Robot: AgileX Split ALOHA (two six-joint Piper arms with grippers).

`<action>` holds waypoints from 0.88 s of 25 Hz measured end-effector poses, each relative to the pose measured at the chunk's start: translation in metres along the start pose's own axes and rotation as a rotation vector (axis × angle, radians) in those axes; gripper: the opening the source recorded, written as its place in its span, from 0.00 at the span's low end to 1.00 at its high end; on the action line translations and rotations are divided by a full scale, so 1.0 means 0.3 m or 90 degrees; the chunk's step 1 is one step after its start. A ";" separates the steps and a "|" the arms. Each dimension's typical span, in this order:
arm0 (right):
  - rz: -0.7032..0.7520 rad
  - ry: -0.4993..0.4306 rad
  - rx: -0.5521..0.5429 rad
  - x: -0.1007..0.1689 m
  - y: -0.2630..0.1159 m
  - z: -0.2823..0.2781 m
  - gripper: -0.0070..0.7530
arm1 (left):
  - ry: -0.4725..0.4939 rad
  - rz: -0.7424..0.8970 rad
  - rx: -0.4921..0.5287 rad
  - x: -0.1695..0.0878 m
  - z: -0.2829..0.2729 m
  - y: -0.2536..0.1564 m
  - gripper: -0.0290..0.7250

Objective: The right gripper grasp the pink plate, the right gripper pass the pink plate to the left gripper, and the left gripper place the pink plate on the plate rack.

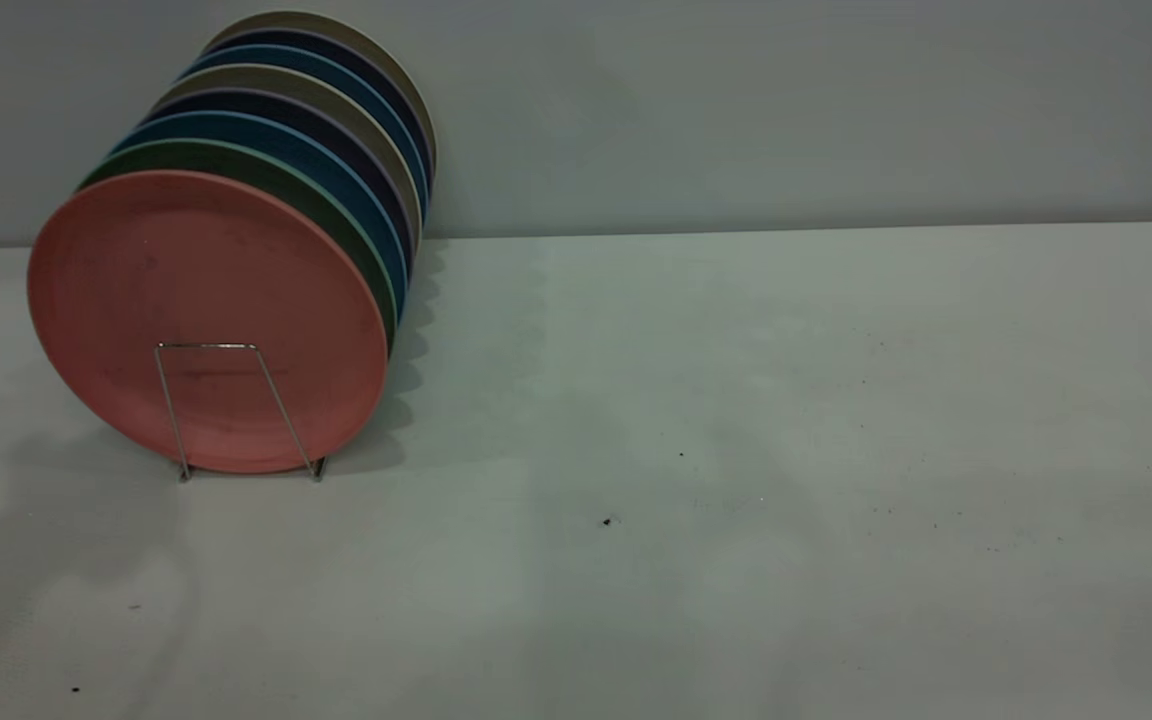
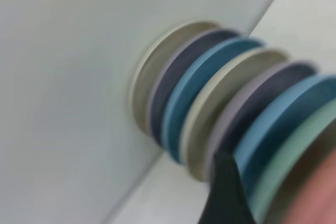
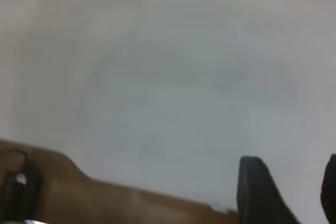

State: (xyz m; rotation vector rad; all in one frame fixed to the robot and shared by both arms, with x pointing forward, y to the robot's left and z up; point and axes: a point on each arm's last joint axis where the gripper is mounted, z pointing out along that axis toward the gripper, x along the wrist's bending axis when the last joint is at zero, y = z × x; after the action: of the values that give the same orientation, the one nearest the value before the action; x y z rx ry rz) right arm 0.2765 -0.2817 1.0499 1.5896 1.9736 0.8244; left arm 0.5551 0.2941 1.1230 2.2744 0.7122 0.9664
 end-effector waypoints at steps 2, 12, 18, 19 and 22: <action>-0.003 -0.018 0.028 -0.012 -0.015 0.000 0.42 | -0.010 -0.071 -0.001 -0.019 -0.068 0.021 0.80; 0.021 -0.052 0.055 -0.041 -0.044 0.028 0.42 | -0.051 -0.306 0.269 -0.165 -0.392 -0.036 0.80; -0.027 -0.007 0.052 -0.030 -0.044 0.028 0.42 | -0.011 -0.407 0.317 -0.235 -0.452 -0.092 0.80; -0.037 0.001 0.052 -0.028 -0.044 0.028 0.42 | -0.013 -0.415 0.324 -0.261 -0.456 -0.112 0.80; -0.053 0.015 0.052 -0.024 -0.044 0.028 0.44 | -0.021 -0.431 0.346 -0.352 -0.472 -0.183 0.80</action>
State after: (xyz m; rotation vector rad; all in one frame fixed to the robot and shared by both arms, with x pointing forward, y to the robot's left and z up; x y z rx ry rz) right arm 0.2747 -0.2893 1.0345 1.5367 2.0991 0.7414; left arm 0.3702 0.3040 1.1197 2.1859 1.7476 0.4346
